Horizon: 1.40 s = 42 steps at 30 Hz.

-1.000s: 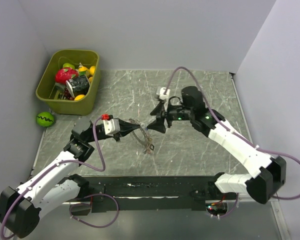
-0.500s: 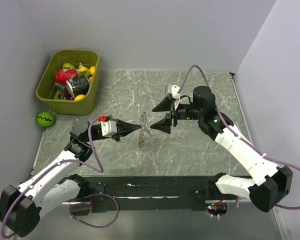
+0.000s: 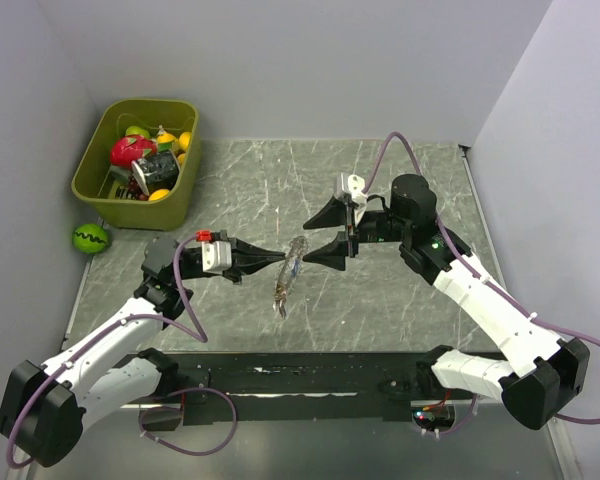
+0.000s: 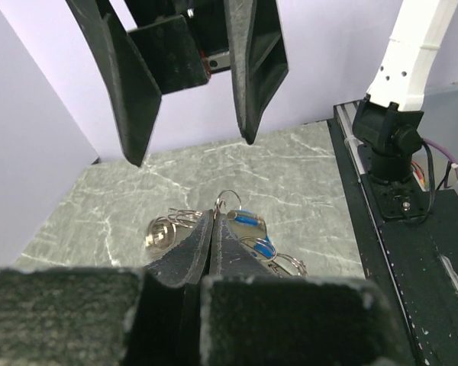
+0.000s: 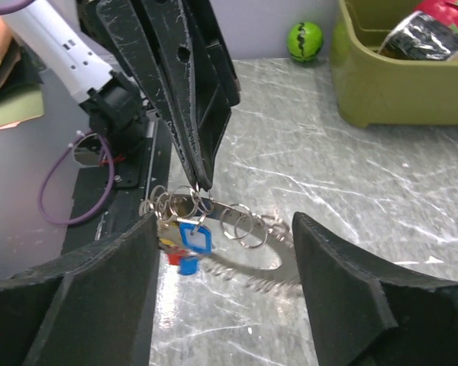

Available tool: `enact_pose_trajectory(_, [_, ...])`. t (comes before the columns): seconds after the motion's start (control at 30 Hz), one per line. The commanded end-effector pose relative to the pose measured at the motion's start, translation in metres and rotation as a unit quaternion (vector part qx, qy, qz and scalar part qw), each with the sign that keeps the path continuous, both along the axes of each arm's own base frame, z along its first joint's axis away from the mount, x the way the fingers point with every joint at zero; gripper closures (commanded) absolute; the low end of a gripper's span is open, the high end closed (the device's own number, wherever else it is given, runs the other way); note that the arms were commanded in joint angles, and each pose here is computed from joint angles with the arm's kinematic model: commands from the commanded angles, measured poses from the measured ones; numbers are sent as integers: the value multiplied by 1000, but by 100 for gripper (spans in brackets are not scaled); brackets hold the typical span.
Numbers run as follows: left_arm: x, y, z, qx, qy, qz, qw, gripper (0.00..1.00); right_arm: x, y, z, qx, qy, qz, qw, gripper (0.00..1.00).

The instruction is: Put the keys on the keyring

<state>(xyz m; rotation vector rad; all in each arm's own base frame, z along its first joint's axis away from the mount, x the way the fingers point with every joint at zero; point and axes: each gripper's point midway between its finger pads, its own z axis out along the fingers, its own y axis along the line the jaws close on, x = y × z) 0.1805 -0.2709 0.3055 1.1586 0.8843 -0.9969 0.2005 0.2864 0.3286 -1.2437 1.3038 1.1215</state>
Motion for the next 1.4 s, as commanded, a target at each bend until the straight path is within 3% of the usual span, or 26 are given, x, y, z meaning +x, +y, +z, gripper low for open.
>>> enact_pose_trajectory(0.0, [-16,4,25,-29,-62,-20,997,99,-7,4,12,20,-29,39,999,27])
enact_pose_trajectory(0.3, [-20,5,36,-42,-59,-26,997,99,-15,13,10,22,-10,65,998,37])
enact_pose_trajectory(0.43, [-20,3,35,-42,-53,-30,997,99,-20,19,9,21,-6,74,997,48])
enact_pose_trajectory(0.67, [-18,3,36,-43,-56,-27,997,99,-23,26,7,26,-3,76,997,50])
enact_pose_trajectory(1.1, [-20,5,43,-53,-59,-26,997,99,-28,36,-1,17,11,89,996,63])
enact_pose_trajectory(1.2, [-22,5,43,-54,-58,-28,996,99,-27,37,0,19,13,85,996,70])
enact_pose_trajectory(1.37, [-22,5,42,-53,-55,-29,997,99,-23,40,4,27,14,75,997,94])
